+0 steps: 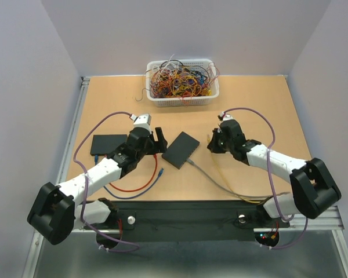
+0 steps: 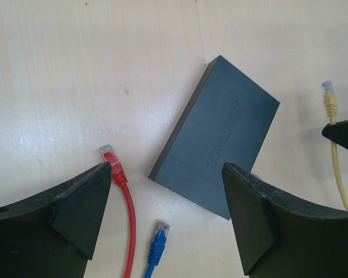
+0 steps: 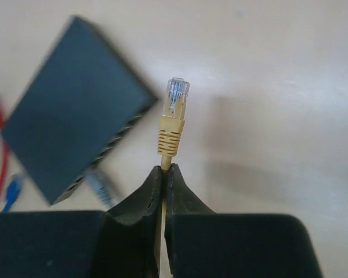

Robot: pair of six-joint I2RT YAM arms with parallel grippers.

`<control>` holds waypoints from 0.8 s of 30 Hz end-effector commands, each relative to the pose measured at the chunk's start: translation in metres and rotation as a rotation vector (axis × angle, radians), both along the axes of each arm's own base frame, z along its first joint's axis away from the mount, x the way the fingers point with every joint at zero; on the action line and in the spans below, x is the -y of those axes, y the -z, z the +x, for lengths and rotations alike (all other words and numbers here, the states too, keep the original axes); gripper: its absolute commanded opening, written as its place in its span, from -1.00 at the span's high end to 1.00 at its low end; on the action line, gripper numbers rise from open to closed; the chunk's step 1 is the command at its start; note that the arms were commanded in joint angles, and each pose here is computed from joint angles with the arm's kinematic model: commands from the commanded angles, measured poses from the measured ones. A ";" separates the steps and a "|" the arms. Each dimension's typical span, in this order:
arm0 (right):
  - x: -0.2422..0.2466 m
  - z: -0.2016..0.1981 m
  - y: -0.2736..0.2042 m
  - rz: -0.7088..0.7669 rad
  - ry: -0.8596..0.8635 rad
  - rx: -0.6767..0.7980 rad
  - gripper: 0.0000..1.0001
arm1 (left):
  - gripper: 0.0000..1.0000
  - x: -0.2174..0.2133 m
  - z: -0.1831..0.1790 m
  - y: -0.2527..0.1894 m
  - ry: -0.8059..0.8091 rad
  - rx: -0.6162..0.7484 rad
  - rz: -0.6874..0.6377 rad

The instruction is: Insert the plug into the switch port

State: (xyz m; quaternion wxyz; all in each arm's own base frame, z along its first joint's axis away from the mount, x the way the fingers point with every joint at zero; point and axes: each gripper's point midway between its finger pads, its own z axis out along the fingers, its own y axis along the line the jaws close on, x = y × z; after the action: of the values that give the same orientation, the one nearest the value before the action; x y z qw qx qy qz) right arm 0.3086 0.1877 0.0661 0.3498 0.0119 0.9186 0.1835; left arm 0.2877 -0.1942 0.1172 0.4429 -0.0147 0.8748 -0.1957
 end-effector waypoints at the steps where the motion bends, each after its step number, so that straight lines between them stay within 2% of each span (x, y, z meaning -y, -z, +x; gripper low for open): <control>1: -0.064 -0.001 -0.088 0.178 -0.305 0.291 0.99 | -0.77 -0.005 0.006 -0.027 -0.038 0.100 -0.084; 3: -0.076 -0.018 -0.092 0.197 -0.396 0.322 0.99 | -0.76 0.002 0.006 -0.042 -0.013 0.146 -0.147; 9: -0.099 -0.064 -0.105 0.248 -0.597 0.407 0.99 | -0.75 0.025 0.002 -0.051 0.067 0.165 -0.268; 18: -0.111 -0.081 -0.098 0.264 -0.667 0.401 0.99 | -0.70 0.058 -0.006 -0.059 0.181 0.151 -0.428; 24: -0.120 -0.088 -0.099 0.273 -0.702 0.407 0.99 | -0.63 0.076 -0.010 -0.053 0.219 0.127 -0.469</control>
State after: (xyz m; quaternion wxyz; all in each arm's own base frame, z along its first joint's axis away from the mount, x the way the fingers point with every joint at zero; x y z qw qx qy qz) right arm 0.2208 0.2950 0.1465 0.4091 -0.2704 0.7795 0.3898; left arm 0.2821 -0.2530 0.1526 0.4511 -0.0208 0.8016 -0.3918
